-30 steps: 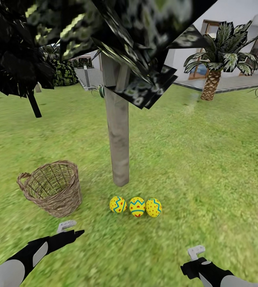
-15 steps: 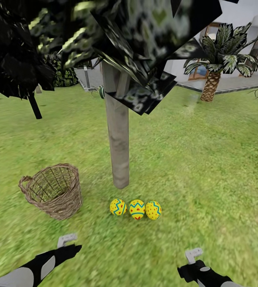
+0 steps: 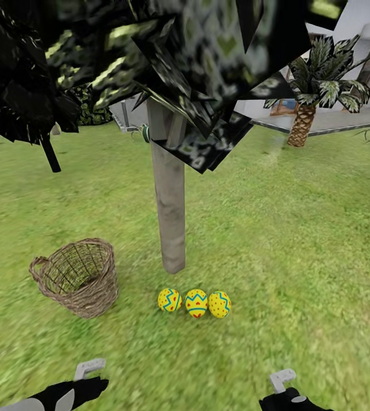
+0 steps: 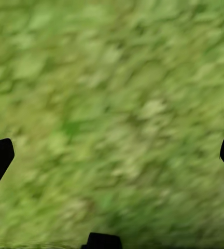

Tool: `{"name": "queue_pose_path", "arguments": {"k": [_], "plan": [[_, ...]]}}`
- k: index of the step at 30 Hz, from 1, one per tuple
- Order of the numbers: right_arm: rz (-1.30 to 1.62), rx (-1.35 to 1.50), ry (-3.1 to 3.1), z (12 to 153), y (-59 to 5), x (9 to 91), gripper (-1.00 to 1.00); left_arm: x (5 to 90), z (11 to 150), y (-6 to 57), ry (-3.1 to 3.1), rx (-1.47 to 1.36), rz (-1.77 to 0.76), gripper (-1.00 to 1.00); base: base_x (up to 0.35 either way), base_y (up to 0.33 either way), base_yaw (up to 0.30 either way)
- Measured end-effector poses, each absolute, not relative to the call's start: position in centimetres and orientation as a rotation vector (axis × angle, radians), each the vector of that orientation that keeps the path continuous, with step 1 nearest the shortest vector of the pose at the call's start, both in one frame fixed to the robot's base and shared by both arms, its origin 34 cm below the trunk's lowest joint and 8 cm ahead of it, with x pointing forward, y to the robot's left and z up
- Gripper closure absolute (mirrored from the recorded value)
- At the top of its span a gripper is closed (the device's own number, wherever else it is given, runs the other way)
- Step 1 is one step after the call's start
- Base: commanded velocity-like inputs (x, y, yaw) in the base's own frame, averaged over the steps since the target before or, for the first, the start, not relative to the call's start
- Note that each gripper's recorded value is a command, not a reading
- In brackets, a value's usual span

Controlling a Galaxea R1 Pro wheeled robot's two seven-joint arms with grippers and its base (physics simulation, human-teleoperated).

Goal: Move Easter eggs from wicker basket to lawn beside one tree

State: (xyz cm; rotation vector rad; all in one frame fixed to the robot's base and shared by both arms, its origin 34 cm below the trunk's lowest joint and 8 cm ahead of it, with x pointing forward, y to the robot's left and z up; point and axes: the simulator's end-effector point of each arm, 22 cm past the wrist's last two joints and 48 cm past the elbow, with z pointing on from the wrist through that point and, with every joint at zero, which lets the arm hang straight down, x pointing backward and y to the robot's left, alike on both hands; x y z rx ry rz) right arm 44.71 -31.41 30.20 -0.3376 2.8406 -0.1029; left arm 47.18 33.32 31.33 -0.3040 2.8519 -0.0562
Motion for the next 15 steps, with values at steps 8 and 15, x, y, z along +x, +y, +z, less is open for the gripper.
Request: {"name": "queue_pose_path", "arguments": {"k": [8,15], "plan": [[-0.074,-0.344,2.914,30.6,-30.1,40.5,-1.0,43.6,31.9,33.6,2.902,-0.312,-0.044,-1.0,0.0,0.0,0.0],[-0.059,-0.356,2.98,31.1,-29.8,35.6,-1.0,41.8,32.8,33.6,2.93,-0.316,-0.041,-1.0,0.0,0.0,0.0]]}}
